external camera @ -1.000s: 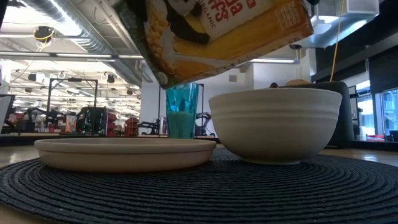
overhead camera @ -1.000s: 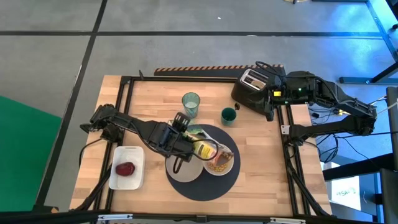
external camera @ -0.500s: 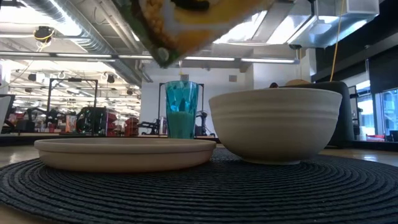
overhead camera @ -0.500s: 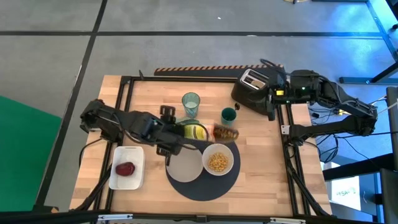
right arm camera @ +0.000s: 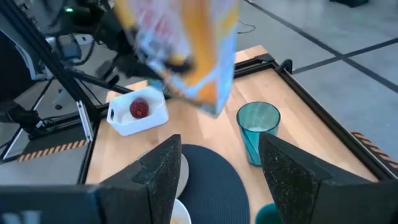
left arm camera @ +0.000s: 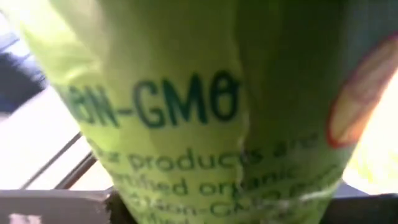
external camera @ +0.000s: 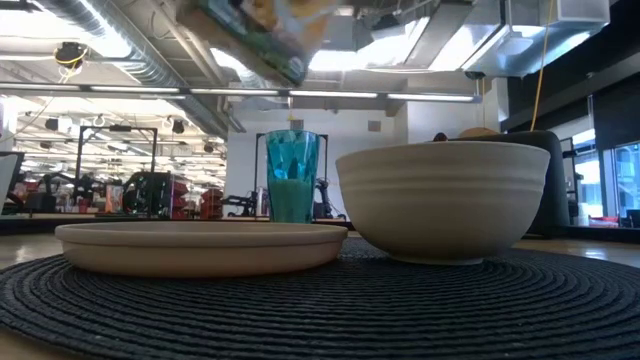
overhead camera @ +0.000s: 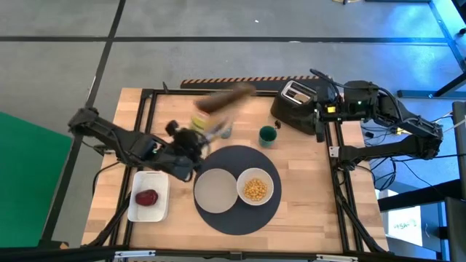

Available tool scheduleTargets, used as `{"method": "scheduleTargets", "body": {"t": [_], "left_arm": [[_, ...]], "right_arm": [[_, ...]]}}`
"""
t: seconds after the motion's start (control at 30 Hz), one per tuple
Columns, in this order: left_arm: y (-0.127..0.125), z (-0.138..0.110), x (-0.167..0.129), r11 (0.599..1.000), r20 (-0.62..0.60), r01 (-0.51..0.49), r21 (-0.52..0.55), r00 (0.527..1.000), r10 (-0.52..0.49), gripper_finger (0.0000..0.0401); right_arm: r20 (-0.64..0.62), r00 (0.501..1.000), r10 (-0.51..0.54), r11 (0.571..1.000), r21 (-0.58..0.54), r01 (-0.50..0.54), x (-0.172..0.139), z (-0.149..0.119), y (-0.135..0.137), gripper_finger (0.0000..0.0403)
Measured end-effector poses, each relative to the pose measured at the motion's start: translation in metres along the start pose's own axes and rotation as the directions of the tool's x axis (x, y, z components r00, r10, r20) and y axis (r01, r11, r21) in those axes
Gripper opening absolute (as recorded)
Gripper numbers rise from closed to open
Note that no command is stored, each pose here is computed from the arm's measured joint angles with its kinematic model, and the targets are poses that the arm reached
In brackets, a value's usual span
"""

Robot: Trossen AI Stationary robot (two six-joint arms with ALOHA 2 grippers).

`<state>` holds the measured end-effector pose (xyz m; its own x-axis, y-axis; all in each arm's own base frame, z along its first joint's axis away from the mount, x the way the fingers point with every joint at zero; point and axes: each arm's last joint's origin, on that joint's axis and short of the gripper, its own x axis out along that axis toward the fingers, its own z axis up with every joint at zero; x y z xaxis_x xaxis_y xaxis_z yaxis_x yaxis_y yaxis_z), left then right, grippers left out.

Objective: Arrange a breakfast setting
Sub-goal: Pour the cereal from the cereal box into the white bowl

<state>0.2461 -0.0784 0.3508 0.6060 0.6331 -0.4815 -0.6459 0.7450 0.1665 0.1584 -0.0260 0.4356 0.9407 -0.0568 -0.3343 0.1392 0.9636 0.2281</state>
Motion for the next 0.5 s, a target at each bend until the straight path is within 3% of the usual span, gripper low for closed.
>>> {"method": "scheduleTargets", "body": {"t": [0.1, 0.2, 0.37, 0.5], "left_arm": [[0.017, -0.015, -0.002, 0.983, 0.11, -0.061, -0.174, 0.991, 0.081, 0.0183], [0.034, -0.036, -0.001, 0.952, 0.18, -0.123, -0.28, 0.967, 0.178, 0.0183], [0.055, -0.085, 0.024, 0.902, 0.199, -0.245, -0.355, 0.923, 0.329, 0.0183], [0.077, -0.129, 0.054, 0.845, 0.13, -0.375, -0.383, 0.883, 0.451, 0.0183]], "right_arm": [[-0.024, 1.0, 0.004, 1.0, -0.015, -0.005, 0.001, -0.002, 0.0, 0.0207], [-0.061, 0.998, 0.0, 0.999, -0.044, -0.003, 0.001, -0.005, -0.001, 0.0207], [-0.11, 0.993, -0.028, 0.994, -0.11, 0.016, 0.001, -0.011, -0.002, 0.0207], [-0.112, 0.989, -0.094, 0.983, -0.17, 0.074, 0.005, -0.011, -0.005, 0.0207]]}}
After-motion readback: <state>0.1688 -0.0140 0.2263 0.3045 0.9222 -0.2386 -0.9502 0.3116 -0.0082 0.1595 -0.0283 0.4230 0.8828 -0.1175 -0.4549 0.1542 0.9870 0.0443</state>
